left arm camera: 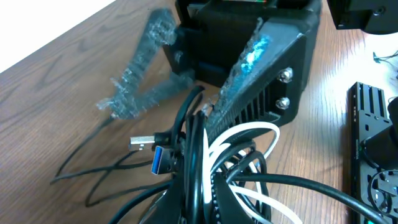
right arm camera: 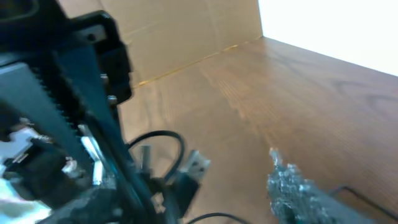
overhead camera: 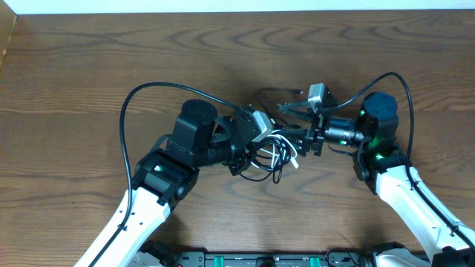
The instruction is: Untangle cables
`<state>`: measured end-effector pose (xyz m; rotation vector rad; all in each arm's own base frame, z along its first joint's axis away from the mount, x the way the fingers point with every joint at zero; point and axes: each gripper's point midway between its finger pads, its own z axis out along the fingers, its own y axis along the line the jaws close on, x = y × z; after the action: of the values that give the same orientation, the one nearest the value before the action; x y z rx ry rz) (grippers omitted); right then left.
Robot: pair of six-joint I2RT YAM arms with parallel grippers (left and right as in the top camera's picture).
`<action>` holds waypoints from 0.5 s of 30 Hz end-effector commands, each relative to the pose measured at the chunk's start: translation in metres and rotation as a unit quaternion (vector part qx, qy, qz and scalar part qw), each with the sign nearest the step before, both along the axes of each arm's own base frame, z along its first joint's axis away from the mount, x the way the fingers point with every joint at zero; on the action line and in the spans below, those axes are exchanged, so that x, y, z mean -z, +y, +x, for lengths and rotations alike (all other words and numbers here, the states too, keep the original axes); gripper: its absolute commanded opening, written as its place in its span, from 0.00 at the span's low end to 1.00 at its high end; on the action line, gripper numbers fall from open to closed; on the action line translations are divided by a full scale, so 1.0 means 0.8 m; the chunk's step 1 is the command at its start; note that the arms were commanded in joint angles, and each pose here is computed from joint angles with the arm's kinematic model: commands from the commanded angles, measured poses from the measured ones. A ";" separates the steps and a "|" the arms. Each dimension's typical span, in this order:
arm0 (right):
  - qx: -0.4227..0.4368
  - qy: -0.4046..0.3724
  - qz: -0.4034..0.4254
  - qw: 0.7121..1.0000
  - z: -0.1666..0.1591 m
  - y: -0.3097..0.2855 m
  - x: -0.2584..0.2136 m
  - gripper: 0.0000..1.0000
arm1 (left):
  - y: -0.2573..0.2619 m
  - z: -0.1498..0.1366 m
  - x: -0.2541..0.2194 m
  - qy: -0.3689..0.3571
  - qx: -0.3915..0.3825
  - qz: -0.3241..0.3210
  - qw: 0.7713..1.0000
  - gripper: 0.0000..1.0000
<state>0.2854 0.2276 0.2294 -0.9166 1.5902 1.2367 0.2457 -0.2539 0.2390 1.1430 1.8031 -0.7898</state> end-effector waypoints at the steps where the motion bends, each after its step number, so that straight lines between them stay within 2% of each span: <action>1: -0.043 -0.003 0.008 0.999 -0.018 0.008 -0.005 0.50 | -0.004 0.001 -0.026 -0.022 0.006 -0.019 1.000 0.07; 5: -0.025 0.009 0.001 1.000 -0.011 0.006 0.001 0.13 | -0.005 0.003 -0.030 -0.030 0.005 -0.023 0.999 0.07; 7: 0.009 0.021 -0.011 1.000 0.002 0.003 0.010 0.03 | -0.001 0.011 -0.028 -0.035 -0.013 -0.014 0.999 0.07; 12: 0.086 0.059 -0.043 0.994 0.028 -0.011 0.035 0.01 | 0.034 0.055 -0.014 -0.017 -0.158 0.019 0.987 0.07; 15: 0.118 0.082 -0.051 0.988 0.038 -0.021 0.045 0.01 | 0.049 0.068 -0.010 -0.006 -0.212 0.025 0.977 0.07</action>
<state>0.2895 0.2272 0.2053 -0.8225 1.7564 1.2300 0.2739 -0.2366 0.2309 0.9623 1.9280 -0.6157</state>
